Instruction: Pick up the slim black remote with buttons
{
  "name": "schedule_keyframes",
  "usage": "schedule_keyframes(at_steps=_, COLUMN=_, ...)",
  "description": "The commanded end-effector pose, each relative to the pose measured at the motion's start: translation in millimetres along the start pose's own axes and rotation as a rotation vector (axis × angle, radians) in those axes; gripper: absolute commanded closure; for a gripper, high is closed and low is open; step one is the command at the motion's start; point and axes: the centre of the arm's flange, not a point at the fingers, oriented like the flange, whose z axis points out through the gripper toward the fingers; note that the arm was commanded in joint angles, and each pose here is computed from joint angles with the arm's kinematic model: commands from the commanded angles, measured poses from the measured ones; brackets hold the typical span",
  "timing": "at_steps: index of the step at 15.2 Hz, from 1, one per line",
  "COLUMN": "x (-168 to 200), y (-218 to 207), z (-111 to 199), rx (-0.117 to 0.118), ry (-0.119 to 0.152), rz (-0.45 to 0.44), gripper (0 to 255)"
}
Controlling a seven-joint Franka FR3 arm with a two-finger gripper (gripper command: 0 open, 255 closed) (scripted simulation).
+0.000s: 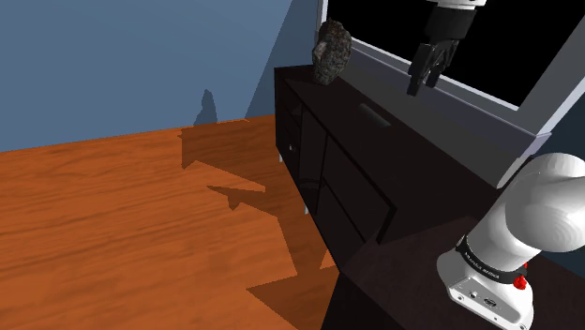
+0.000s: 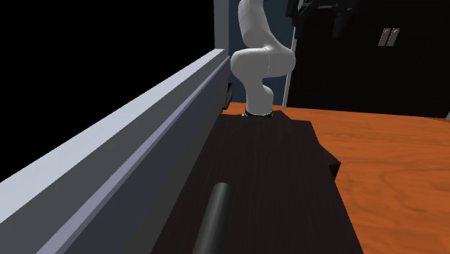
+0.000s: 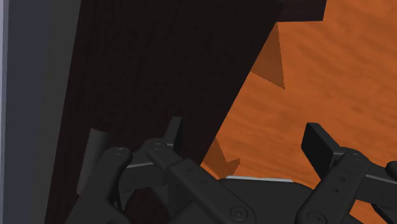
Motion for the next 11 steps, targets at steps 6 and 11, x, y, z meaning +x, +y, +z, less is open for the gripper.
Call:
schedule_keyframes(at_steps=6, x=37, y=33, z=37, rx=-0.017, ry=0.032, rz=0.056, gripper=0)
schedule_keyframes(at_steps=11, x=72, y=69, z=71, rx=-0.033, ry=0.065, rz=0.113, gripper=0)
